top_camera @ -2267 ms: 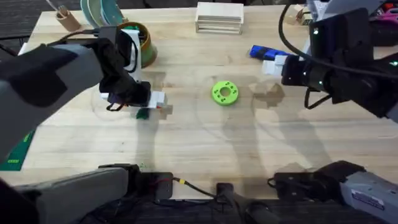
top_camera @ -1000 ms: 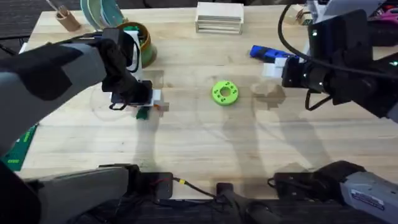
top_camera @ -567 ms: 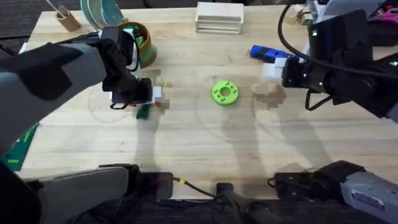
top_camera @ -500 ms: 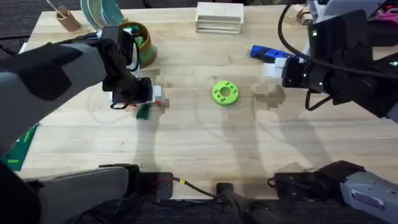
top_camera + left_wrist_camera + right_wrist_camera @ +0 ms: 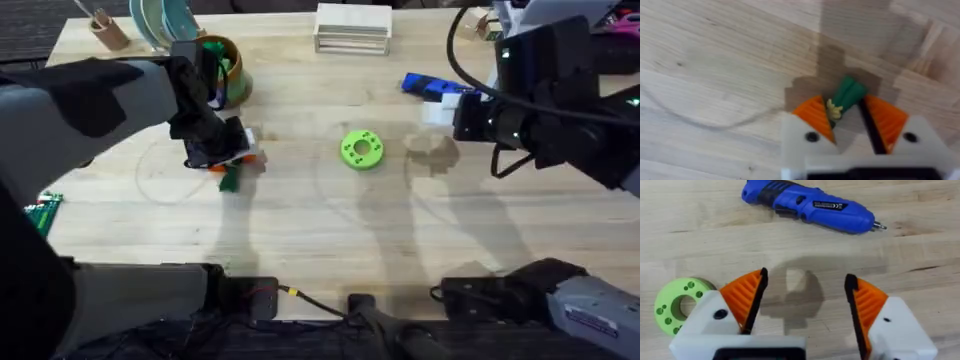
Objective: Pick up the gripper from the table and insert it into the empty holder that is missing its gripper. Then pick up a screw, insert it into the mounting hole, and use the screwdriver to tighten it. Finally, clean up the table by picking up the vegetable and placing it into the bucket.
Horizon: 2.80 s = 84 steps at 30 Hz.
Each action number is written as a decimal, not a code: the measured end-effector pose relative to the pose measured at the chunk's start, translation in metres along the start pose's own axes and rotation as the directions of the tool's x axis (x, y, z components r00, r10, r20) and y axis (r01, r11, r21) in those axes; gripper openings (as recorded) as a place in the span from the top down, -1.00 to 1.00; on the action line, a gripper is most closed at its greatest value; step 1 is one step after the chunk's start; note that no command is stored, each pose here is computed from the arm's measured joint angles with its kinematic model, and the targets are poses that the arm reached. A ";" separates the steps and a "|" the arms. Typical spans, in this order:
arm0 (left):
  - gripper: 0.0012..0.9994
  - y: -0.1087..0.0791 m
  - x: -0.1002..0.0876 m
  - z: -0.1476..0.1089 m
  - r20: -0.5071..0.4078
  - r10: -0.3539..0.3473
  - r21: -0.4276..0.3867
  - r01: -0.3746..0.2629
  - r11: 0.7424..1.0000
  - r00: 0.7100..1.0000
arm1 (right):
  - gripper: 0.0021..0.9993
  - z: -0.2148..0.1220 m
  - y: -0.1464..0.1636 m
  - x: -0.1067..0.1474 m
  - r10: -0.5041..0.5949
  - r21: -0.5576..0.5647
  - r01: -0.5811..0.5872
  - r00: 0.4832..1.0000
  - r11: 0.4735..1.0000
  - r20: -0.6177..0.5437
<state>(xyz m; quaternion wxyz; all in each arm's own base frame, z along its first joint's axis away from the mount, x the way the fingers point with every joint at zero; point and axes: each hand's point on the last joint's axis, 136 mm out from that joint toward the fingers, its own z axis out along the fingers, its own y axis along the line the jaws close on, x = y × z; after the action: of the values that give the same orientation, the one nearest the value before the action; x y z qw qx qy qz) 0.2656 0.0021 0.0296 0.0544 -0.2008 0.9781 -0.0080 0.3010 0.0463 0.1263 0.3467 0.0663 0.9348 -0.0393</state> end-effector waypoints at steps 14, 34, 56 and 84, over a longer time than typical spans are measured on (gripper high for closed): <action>0.96 -0.007 0.002 -0.002 -0.025 -0.018 0.032 0.019 0.999 1.000 | -0.99 0.000 0.000 0.000 0.000 0.000 0.000 1.000 1.000 0.000; 0.96 -0.056 -0.135 -0.128 0.378 0.006 0.143 -0.065 0.988 0.926 | -0.98 0.000 0.000 0.000 0.000 0.000 0.000 1.000 1.000 -0.001; 0.96 -0.020 -0.214 -0.102 0.561 -0.040 -0.036 0.073 0.997 0.827 | -0.98 0.000 0.000 0.000 0.000 0.000 0.000 1.000 1.000 -0.001; -0.99 -0.006 -0.173 -0.190 0.613 0.034 -0.020 -0.027 0.999 0.789 | -0.98 -0.029 -0.005 -0.001 -0.061 -0.022 0.062 0.998 0.998 0.028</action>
<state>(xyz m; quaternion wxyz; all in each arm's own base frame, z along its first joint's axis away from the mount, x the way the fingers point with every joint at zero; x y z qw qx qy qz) 0.4058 0.0633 0.2362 0.3678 -0.1770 0.9107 0.0634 0.2828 0.0448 0.1488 0.3589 0.0330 0.9319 -0.0403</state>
